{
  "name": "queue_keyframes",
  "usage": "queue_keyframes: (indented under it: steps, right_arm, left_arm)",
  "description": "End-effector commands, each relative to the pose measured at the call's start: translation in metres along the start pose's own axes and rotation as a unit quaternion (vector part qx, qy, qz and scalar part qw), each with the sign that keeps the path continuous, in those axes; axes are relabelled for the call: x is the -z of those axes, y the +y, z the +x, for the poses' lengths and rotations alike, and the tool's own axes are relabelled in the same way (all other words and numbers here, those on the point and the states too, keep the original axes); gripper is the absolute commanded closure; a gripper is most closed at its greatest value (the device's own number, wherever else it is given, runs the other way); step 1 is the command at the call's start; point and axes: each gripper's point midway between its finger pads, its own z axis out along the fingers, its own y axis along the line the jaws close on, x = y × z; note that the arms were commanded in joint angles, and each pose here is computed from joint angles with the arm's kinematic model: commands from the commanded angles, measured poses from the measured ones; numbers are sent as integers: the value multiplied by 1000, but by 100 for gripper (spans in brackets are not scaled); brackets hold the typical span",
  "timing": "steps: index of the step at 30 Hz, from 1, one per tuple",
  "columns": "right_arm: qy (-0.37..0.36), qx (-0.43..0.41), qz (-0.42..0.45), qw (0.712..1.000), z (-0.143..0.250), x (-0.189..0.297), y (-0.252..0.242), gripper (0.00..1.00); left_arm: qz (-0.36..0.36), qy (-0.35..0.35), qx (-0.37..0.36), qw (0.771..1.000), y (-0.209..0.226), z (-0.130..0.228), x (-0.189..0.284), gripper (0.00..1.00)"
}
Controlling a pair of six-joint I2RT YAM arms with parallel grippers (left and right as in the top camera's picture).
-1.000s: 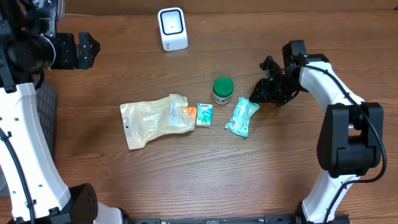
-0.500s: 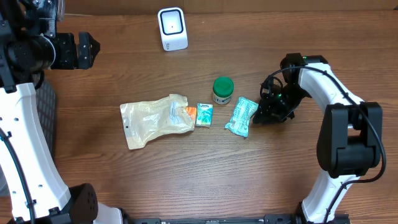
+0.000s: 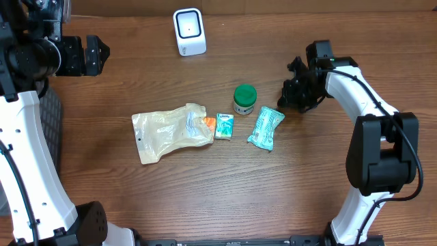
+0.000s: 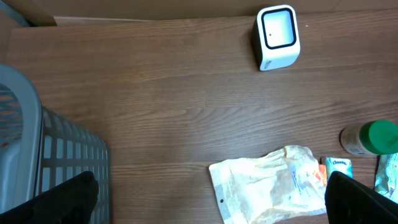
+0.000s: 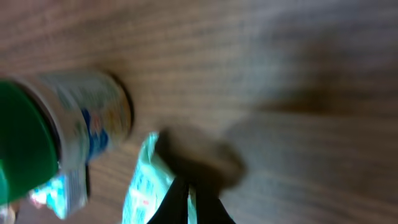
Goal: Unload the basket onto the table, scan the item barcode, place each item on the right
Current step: 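Lower the right gripper and close it on the green wipes pack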
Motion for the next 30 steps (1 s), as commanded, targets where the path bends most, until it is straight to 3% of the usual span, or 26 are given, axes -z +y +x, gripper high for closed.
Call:
queue_keyframes:
  steps: [1,6,13,18,22,26,30]
  right_arm:
    - [-24,6,10,1000,-12,0,9,96]
    - [8,17,39,999,1,-24,11,96]
    - [71,-57,123,988,36,-17,-19,96]
    - [144,-79,104,981,70,-8,-14,96]
    - [195,-38,35,979,91,-5,11,96]
    - [179,-33,29,983,87,7,17,96]
    - [112,-25,18,993,69,48,25,96]
  left_arm:
    - [4,-5,-7,1000,-2,-1,3,0]
    - [4,-5,-7,1000,-2,-1,3,0]
    - [4,-5,-7,1000,-2,-1,3,1]
    - [5,-5,-7,1000,-2,-1,3,1]
    - [4,-5,-7,1000,-2,-1,3,1]
    - [4,-5,-7,1000,-2,-1,3,0]
    - [4,-5,-7,1000,-2,-1,3,0]
